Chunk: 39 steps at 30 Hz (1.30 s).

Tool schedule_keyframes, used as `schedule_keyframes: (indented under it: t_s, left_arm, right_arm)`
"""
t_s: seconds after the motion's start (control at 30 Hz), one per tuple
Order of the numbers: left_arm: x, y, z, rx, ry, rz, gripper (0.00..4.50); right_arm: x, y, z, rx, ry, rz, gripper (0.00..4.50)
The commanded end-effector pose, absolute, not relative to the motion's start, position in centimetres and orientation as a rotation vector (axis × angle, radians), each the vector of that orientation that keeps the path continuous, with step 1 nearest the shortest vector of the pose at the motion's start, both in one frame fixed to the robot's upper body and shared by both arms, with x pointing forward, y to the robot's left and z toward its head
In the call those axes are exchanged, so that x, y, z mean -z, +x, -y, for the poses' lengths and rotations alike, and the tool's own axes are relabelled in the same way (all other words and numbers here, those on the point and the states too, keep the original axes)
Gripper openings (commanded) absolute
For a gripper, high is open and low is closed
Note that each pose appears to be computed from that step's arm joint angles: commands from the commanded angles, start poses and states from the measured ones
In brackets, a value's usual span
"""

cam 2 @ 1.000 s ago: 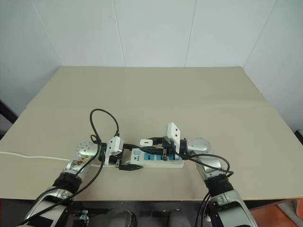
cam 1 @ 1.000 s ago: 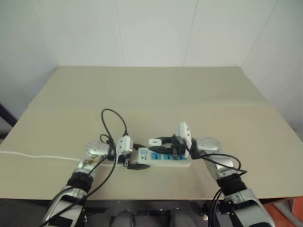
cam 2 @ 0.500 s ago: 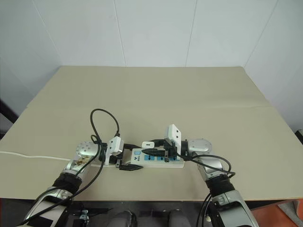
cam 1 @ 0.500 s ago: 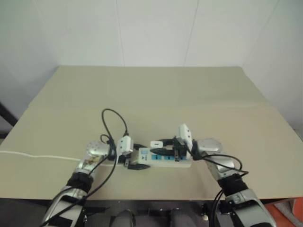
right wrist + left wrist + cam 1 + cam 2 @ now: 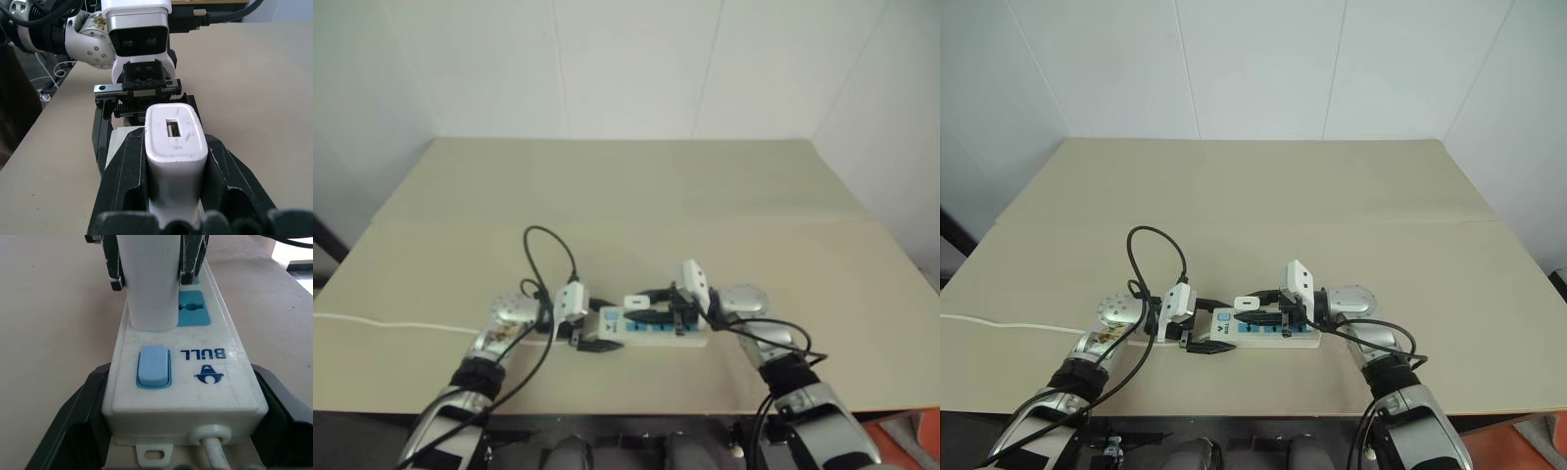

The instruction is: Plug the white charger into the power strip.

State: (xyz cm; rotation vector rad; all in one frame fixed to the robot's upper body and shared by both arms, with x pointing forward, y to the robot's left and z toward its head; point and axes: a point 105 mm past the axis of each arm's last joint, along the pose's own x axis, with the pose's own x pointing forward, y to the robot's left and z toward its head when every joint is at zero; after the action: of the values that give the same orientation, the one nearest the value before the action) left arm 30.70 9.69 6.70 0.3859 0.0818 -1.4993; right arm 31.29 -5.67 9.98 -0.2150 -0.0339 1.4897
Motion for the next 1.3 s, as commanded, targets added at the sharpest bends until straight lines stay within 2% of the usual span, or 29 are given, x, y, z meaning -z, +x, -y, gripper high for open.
schedule_keyframes:
  t_s: [0.03,0.63,1.13,1.3]
  left_arm:
    - [-5.5,30.2,-11.2,1.491,0.419,-0.167,3.32]
    - [-5.4,30.2,-11.5,1.486,0.427,-0.175,3.32]
    - [-5.4,30.2,-11.3,1.487,0.427,-0.174,3.32]
    - [-5.3,30.1,-11.3,1.488,0.421,-0.173,3.32]
  right_arm:
    - [-4.7,31.0,8.8,-1.433,-0.223,-0.246,1.14]
    - [-3.5,29.6,8.6,-1.438,-0.206,-0.267,1.14]
    - [-4.4,30.1,8.3,-1.473,-0.242,-0.253,1.14]
    - [-4.5,30.0,7.9,-1.472,-0.262,-0.237,2.80]
